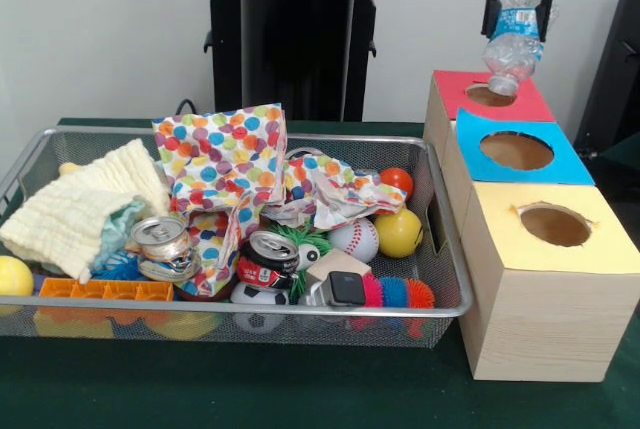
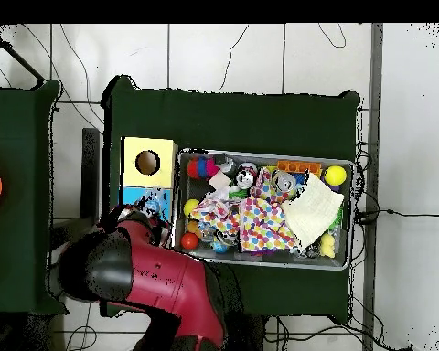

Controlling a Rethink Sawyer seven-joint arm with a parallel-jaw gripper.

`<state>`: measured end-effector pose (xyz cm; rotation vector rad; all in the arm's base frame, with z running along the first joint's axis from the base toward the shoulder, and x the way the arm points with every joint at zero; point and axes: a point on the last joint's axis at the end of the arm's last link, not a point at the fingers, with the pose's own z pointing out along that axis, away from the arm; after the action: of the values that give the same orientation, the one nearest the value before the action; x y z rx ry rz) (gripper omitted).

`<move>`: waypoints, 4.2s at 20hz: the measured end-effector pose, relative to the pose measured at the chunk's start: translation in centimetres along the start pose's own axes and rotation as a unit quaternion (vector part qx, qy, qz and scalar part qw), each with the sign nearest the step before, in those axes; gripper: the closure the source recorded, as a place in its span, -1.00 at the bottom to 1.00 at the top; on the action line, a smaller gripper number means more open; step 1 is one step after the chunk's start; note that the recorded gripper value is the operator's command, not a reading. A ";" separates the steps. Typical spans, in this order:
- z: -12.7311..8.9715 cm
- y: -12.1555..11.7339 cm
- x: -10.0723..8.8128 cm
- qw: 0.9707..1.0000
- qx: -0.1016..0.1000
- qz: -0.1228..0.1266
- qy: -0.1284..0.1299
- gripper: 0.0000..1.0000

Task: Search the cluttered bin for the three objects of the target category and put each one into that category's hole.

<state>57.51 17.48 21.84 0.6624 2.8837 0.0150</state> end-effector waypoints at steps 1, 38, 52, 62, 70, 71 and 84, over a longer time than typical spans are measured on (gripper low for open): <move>0.2 0.1 0.5 1.000 0.001 -0.002 0.001 1.00; 7.9 1.1 4.8 1.000 0.022 0.006 0.017 1.00; 10.1 1.6 6.2 0.999 0.029 0.014 0.034 1.00; 11.0 1.4 5.9 0.999 0.032 0.020 0.031 1.00; 10.9 1.6 6.1 0.999 0.036 0.013 0.025 -1.00; 10.9 1.6 6.1 0.999 0.036 0.013 0.025 -1.00; 10.6 2.3 5.5 0.999 0.032 0.009 0.016 -1.00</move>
<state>55.52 21.64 10.58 0.7048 2.9204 -0.0648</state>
